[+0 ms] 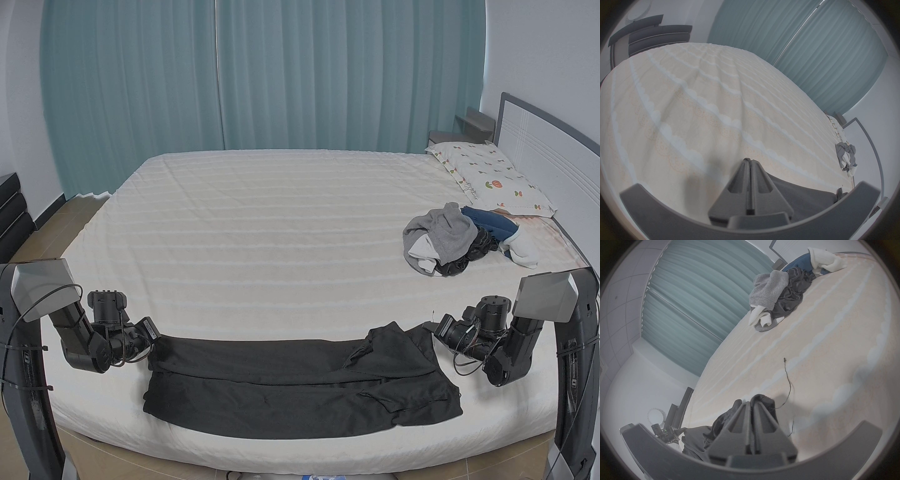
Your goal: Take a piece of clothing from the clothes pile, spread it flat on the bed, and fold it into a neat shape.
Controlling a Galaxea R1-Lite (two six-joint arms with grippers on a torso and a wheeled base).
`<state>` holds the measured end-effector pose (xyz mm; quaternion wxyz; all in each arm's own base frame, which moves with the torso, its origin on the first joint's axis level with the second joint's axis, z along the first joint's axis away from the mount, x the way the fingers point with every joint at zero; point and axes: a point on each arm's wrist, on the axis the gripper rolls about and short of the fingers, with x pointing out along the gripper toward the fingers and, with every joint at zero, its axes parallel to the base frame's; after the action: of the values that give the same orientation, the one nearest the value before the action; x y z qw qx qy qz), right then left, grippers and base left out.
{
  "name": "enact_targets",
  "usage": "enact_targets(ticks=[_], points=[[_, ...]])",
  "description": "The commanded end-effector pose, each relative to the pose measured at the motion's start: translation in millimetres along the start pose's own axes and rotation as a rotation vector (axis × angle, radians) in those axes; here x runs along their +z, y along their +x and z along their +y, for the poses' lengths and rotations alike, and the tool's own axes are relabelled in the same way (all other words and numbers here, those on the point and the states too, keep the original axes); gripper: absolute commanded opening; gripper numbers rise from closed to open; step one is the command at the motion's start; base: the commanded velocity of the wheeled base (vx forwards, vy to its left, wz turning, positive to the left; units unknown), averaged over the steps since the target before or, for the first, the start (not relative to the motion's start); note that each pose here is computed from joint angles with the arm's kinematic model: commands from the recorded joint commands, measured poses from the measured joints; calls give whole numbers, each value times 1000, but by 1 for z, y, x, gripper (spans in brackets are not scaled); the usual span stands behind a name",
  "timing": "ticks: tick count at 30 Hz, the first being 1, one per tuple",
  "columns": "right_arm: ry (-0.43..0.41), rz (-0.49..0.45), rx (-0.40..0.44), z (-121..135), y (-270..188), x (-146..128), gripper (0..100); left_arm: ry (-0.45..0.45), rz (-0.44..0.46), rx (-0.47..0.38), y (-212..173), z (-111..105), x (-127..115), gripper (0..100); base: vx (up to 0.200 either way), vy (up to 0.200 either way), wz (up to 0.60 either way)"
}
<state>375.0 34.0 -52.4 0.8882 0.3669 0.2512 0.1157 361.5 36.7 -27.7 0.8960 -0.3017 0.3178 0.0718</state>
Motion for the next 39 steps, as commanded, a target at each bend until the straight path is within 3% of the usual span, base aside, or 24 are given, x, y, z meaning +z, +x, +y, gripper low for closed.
enact_targets(ticks=[1,3,4,8,9,12,18,27,30,39], points=[[3,9,-7,-2,-1,-2,100,0,8,-3,-2,0,-1,0,0,0,0],[3,1,-4,-1,-2,0,100,1,13,-8,-3,0,-2,0,0,0,0],[2,-5,2,0,-2,1,100,-1,14,-11,-3,0,-2,100,0,0,0],[-4,-44,11,5,-11,10,100,-3,22,-19,-4,0,-2,100,0,0,0],[-16,-106,18,14,-26,24,100,-9,25,-35,-3,1,0,100,0,0,0],[-32,-140,46,28,-40,32,100,-33,30,-55,-3,6,4,100,0,0,0],[-57,-46,97,53,-33,12,100,-182,38,-120,-1,3,12,100,0,0,0],[-99,93,39,37,9,-20,100,-181,33,-113,5,4,12,100,0,0,0],[-154,114,26,31,10,-26,100,-182,34,-112,5,4,12,100,0,0,0],[-164,132,19,30,10,-29,100,-179,35,-113,5,4,12,100,0,0,0]])
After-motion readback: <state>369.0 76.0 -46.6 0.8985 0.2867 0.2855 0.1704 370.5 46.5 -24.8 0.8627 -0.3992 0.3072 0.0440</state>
